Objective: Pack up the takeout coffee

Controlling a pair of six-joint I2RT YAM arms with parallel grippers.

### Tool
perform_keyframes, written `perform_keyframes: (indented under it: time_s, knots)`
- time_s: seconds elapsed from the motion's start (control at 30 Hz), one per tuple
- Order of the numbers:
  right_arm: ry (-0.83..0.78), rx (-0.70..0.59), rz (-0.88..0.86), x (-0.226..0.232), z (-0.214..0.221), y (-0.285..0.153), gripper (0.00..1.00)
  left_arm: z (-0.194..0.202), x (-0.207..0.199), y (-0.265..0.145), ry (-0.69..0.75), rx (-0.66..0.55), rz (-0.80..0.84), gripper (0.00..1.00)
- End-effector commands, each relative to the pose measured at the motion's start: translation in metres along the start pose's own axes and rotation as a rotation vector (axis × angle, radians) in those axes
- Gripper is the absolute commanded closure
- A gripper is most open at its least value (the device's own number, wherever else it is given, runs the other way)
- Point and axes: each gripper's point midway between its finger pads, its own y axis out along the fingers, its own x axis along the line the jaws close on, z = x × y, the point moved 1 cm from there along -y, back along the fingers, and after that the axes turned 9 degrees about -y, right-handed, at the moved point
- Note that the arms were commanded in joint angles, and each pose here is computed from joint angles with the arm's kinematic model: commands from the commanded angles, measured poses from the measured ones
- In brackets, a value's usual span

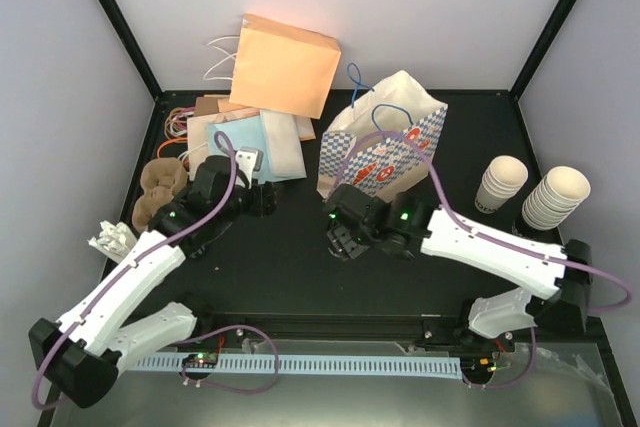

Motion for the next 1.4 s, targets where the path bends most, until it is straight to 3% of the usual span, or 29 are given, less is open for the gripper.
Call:
perform_keyframes:
  time_s: [0.0, 0.27, 0.47, 0.63, 0.77, 0.97, 1.23, 1.3, 1.37]
  knots:
    - [0.014, -0.066, 0.056, -0.025, -0.008, -0.033, 0.24, -0.048, -0.039, -0.008, 0.028, -0.09, 0.134, 0.29]
    - [0.072, -0.115, 0.135, -0.069, 0.011, -0.085, 0.24, -0.1, -0.097, 0.02, 0.106, -0.055, 0.306, 0.22]
    - [0.145, -0.154, 0.197, -0.103, 0.028, -0.12, 0.25, -0.139, -0.115, 0.059, 0.28, 0.041, 0.236, 0.24]
    - [0.216, -0.172, 0.305, -0.14, 0.03, -0.145, 0.27, -0.16, -0.128, 0.084, 0.296, 0.05, 0.24, 0.25]
    - [0.303, -0.222, 0.391, -0.168, 0.018, -0.171, 0.3, -0.163, -0.14, 0.1, 0.308, 0.076, 0.274, 0.26]
    - [0.373, -0.281, 0.583, -0.207, -0.001, -0.208, 0.32, -0.135, -0.151, 0.129, 0.401, 0.194, 0.293, 0.26]
    - [0.449, -0.386, 0.732, -0.246, -0.049, -0.242, 0.32, -0.137, -0.142, 0.148, 0.434, 0.194, 0.228, 0.41]
    - [0.452, -0.408, 0.749, -0.253, -0.063, -0.25, 0.32, -0.137, -0.141, 0.148, 0.448, 0.204, 0.221, 0.52]
    - [0.44, -0.427, 0.748, -0.257, -0.078, -0.253, 0.31, -0.136, -0.142, 0.145, 0.461, 0.213, 0.23, 0.72]
